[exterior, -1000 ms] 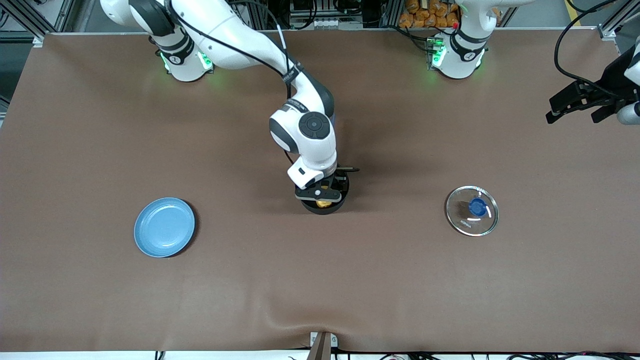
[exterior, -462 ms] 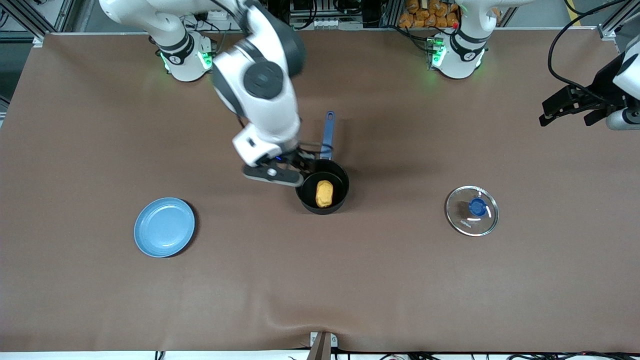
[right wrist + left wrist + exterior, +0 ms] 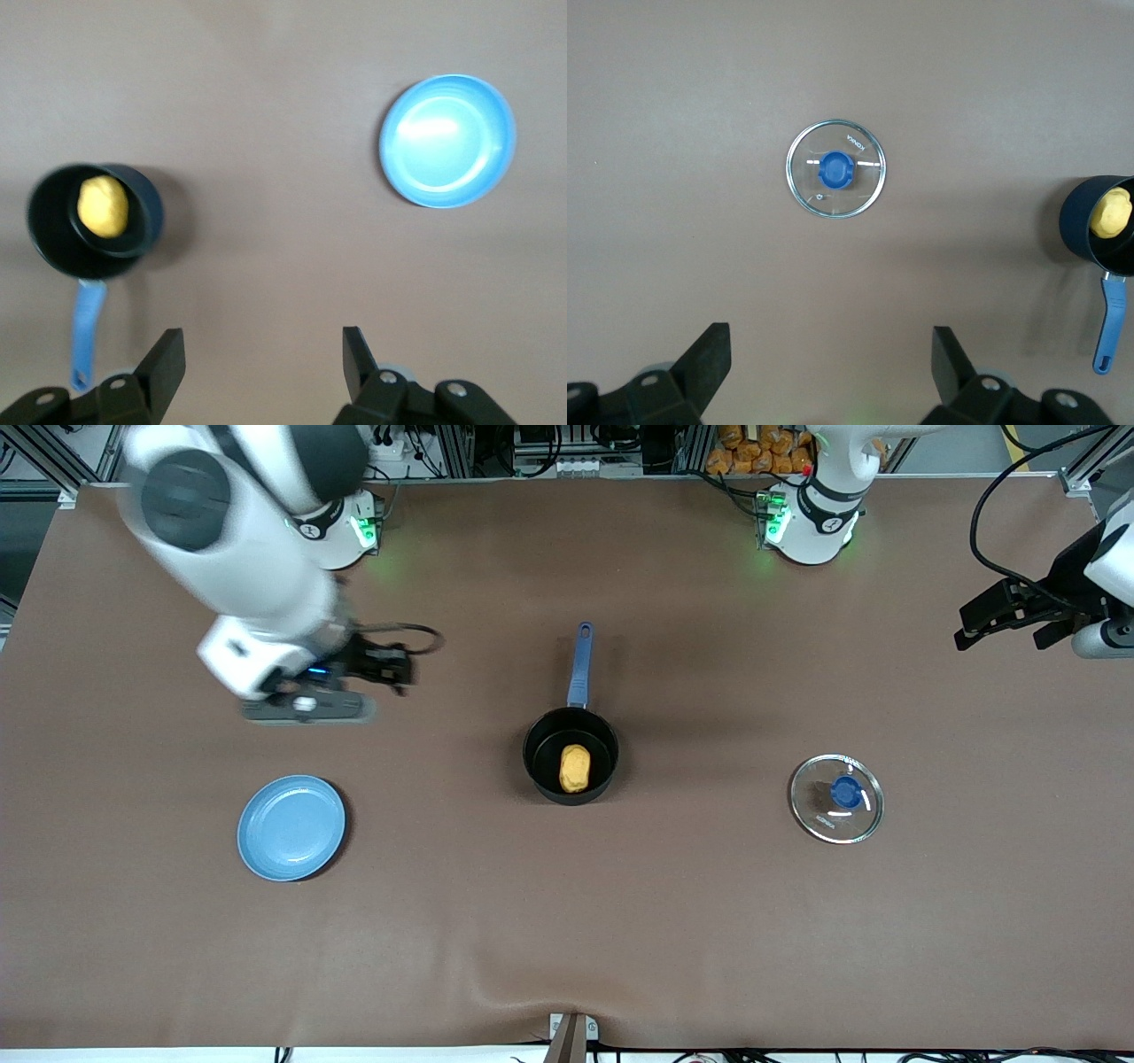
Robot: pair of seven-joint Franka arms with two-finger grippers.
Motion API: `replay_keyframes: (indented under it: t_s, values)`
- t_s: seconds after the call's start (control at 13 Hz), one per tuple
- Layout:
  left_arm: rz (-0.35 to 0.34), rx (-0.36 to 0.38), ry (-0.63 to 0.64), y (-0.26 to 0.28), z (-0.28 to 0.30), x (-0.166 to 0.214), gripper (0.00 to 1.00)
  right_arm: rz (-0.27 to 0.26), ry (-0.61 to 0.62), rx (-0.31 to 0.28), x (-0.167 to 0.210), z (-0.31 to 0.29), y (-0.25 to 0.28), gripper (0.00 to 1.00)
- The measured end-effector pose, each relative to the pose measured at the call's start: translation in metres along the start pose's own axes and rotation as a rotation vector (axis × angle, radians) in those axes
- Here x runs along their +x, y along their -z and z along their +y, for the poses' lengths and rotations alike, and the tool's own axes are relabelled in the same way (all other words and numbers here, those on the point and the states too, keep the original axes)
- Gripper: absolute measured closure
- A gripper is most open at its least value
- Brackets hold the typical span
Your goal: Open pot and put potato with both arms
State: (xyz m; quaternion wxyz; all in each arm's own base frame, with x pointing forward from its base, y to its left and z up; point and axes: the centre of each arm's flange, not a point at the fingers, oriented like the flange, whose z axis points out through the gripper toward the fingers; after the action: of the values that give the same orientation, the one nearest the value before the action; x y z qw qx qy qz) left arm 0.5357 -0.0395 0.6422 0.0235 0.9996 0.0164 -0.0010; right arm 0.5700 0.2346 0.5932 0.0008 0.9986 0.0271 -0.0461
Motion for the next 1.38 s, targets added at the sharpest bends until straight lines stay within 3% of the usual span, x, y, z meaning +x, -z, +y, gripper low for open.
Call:
replay_keyframes:
  t_s: [0.23, 0.38, 0.46, 0.54, 0.62, 0.85, 1.38]
  values:
    - [0.001, 0.004, 0.001, 0.000, -0.001, 0.000, 0.00, -0.002, 0.032, 0.014, 0.003, 0.102, 0.027, 0.18]
    - [-0.007, 0.005, -0.007, 0.001, 0.003, -0.002, 0.00, -0.005, -0.008, 0.022, 0.002, 0.156, 0.035, 0.15]
    - [-0.019, 0.007, -0.019, 0.001, 0.010, -0.005, 0.00, -0.004, -0.033, 0.025, 0.002, 0.175, 0.036, 0.08]
    - [-0.025, 0.010, -0.030, 0.001, 0.015, -0.006, 0.00, -0.005, -0.049, 0.026, 0.002, 0.186, 0.036, 0.01]
    - [-0.030, 0.022, -0.035, 0.000, 0.017, -0.008, 0.00, -0.002, -0.061, 0.021, 0.002, 0.193, 0.036, 0.00]
    - [-0.031, 0.071, -0.034, 0.001, 0.013, -0.009, 0.00, 0.033, -0.091, 0.012, -0.004, 0.211, 0.049, 0.00]
    - [-0.018, 0.074, -0.051, 0.008, 0.022, -0.014, 0.00, 0.095, -0.116, 0.020, -0.040, 0.223, 0.032, 0.00]
